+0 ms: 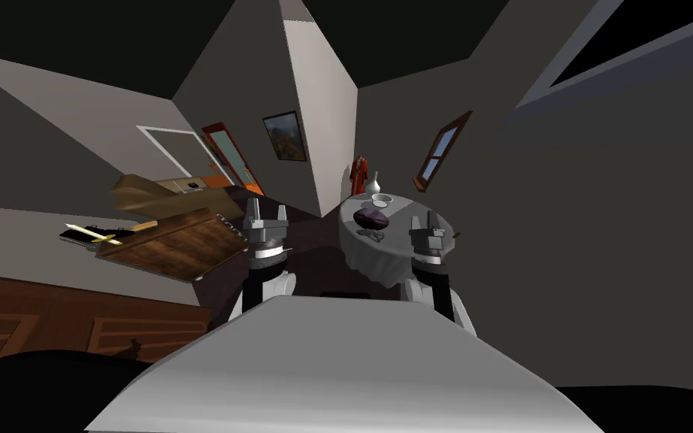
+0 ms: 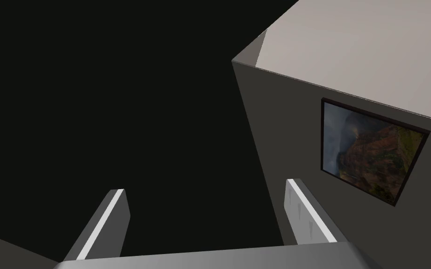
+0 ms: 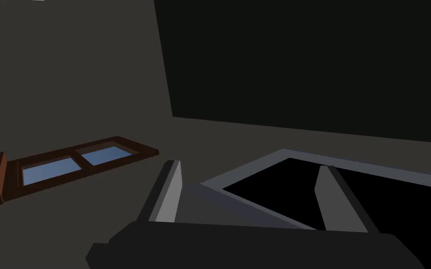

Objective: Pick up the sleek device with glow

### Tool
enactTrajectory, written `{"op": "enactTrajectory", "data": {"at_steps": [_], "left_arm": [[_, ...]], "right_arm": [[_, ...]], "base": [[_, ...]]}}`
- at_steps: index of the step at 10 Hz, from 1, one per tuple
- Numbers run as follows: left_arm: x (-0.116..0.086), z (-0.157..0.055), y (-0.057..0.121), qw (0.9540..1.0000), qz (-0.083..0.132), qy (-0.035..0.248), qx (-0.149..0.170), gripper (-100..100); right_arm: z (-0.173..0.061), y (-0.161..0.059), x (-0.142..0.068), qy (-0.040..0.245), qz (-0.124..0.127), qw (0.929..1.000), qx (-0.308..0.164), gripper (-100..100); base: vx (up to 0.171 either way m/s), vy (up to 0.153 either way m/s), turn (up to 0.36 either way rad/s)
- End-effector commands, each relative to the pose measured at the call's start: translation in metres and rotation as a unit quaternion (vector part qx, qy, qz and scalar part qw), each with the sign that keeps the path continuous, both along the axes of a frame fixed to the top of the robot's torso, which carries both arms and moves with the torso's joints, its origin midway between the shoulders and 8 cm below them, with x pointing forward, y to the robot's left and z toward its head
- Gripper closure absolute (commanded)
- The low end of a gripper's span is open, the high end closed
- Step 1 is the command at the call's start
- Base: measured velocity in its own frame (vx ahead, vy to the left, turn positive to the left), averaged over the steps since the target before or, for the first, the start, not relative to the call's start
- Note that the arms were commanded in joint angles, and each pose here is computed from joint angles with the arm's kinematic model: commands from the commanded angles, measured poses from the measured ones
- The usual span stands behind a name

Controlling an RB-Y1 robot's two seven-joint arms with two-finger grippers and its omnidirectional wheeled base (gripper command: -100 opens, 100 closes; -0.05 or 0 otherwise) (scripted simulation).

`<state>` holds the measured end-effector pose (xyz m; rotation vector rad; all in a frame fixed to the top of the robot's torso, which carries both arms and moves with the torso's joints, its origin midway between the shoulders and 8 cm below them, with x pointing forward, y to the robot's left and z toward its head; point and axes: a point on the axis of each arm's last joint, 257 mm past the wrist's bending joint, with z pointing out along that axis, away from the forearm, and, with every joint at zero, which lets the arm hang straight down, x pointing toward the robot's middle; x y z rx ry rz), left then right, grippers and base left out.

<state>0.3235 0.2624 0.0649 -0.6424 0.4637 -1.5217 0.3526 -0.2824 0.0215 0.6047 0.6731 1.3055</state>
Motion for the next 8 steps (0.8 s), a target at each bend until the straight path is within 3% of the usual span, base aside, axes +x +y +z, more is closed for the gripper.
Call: {"op": "enactTrajectory", "data": {"at_steps": [1,3,8], "left_arm": [[0.0,0.0,0.0,1.0,0.0,0.0,0.0,0],[0.0,0.0,0.0,1.0,0.0,0.0,0.0,0],[0.0,0.0,0.0,1.0,0.0,0.0,0.0,0]], "right_arm": [[-0.003,0.001,0.0,0.006,0.002,0.9998,-0.018,-100],[-0.011,0.0,0.0,0.017,0.005,0.9985,-0.052,-100],[-0.035,-0.009,-0.001,0.051,0.008,0.9875,-0.149,-100]], "base": [[0.012,0.037,0.023],[0.044,0.096,0.034],[0.062,0.16,0.046]]}}
